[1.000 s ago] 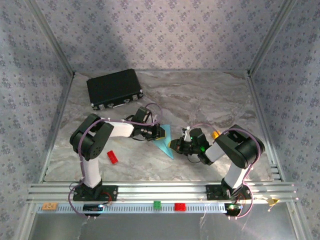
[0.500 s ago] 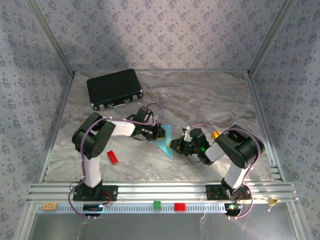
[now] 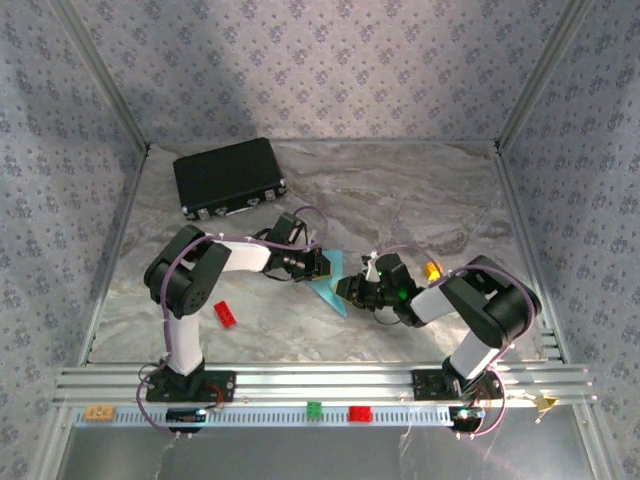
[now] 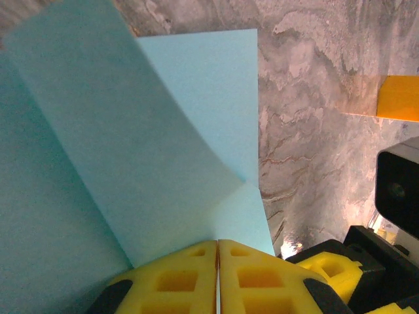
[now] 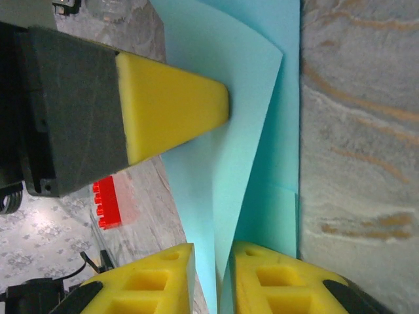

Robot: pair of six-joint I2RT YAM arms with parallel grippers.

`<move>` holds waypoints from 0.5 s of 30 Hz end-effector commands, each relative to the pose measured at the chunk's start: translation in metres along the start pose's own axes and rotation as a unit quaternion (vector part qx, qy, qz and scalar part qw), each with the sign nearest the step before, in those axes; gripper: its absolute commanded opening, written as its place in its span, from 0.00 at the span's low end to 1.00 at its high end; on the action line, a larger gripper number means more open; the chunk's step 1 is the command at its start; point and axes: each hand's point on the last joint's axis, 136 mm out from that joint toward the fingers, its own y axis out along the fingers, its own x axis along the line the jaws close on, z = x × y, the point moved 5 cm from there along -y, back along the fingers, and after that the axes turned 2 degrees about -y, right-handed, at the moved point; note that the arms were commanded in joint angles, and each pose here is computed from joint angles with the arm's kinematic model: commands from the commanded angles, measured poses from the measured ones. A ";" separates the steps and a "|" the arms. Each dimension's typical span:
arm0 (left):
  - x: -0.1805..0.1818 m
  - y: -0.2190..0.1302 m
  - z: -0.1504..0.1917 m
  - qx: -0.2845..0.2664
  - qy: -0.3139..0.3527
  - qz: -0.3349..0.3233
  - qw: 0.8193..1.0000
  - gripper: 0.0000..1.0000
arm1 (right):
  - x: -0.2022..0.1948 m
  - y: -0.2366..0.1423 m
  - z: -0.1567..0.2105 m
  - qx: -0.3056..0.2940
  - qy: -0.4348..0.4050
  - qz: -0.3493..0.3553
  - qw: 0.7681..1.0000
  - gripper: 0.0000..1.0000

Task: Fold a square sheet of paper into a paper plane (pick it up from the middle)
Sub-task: Fourth fold the wing at the center of the table.

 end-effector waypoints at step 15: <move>0.013 0.006 0.002 0.012 -0.010 -0.020 1.000 0.09 | -0.010 -0.008 0.019 0.037 -0.013 0.056 0.998 0.23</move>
